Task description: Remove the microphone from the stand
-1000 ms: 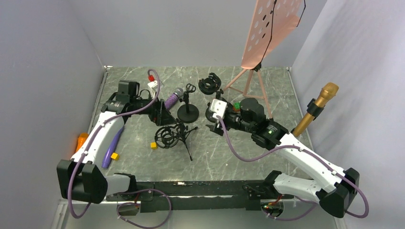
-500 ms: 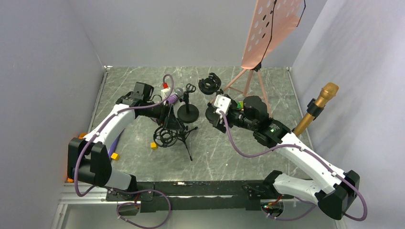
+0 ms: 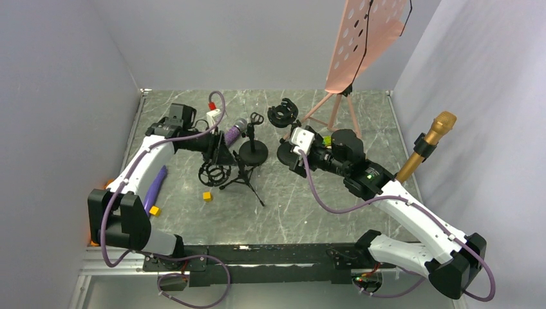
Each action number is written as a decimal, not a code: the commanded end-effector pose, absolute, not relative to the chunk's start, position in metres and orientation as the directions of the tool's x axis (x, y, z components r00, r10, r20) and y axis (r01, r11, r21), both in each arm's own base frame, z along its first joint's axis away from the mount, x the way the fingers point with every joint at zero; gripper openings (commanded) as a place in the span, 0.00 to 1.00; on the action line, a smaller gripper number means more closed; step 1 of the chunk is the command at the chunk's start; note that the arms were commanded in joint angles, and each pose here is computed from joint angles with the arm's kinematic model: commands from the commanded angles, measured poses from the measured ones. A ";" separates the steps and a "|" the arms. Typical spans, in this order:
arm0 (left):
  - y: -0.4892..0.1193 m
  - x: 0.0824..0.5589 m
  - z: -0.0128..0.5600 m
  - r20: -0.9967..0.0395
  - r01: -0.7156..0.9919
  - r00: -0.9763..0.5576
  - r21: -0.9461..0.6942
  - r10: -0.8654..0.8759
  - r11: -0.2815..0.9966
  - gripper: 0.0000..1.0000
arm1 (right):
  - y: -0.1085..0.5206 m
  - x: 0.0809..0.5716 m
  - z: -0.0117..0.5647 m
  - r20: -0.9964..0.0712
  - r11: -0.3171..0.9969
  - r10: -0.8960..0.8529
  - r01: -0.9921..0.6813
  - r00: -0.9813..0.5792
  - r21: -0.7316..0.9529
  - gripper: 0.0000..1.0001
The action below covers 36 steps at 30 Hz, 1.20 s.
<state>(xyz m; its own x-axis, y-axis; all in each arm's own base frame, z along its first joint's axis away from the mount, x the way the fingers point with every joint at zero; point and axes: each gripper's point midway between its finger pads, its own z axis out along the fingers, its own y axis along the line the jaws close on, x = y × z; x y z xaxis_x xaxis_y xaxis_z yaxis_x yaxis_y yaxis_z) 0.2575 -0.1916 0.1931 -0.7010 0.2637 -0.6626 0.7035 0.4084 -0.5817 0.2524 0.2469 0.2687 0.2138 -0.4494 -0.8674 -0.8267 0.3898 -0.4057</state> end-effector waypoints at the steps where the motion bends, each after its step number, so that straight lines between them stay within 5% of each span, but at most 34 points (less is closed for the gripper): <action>1: -0.162 0.286 0.196 -0.704 0.710 -0.659 -0.469 0.263 0.525 0.54 | 0.249 0.251 0.285 -0.888 0.411 -0.397 -0.820 0.231 -0.398 0.78; 9: -0.153 0.291 0.206 -0.728 0.723 -0.630 -0.425 0.268 0.545 0.51 | 0.243 0.255 0.287 -0.889 0.432 -0.399 -0.809 0.224 -0.398 0.78; 16: -0.168 0.261 0.239 -0.789 0.814 -0.551 -0.435 0.271 0.385 0.51 | 0.244 0.253 0.285 -0.893 0.426 -0.391 -0.816 0.222 -0.390 0.78; 27: -0.158 0.268 0.240 -0.802 0.845 -0.481 -0.319 0.353 0.429 0.47 | 0.243 0.250 0.283 -0.889 0.416 -0.395 -0.818 0.231 -0.397 0.78; 32: -0.169 0.261 0.248 -0.805 0.840 -0.505 -0.375 0.312 0.392 0.83 | 0.242 0.250 0.283 -0.889 0.418 -0.397 -0.818 0.227 -0.395 0.78; 36: -0.187 0.255 0.229 -0.767 0.836 -0.522 -0.373 0.373 0.402 0.93 | 0.243 0.250 0.282 -0.889 0.412 -0.397 -0.822 0.226 -0.393 0.79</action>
<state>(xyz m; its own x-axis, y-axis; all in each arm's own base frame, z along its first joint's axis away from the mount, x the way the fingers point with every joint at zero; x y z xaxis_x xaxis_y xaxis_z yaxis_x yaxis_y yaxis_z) 0.2613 -0.1685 0.2275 -0.5457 0.3456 -0.7634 0.8169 0.4225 -0.3926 0.2514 0.2416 0.2724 0.2052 -0.4300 -0.8792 -0.8259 0.4059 -0.3913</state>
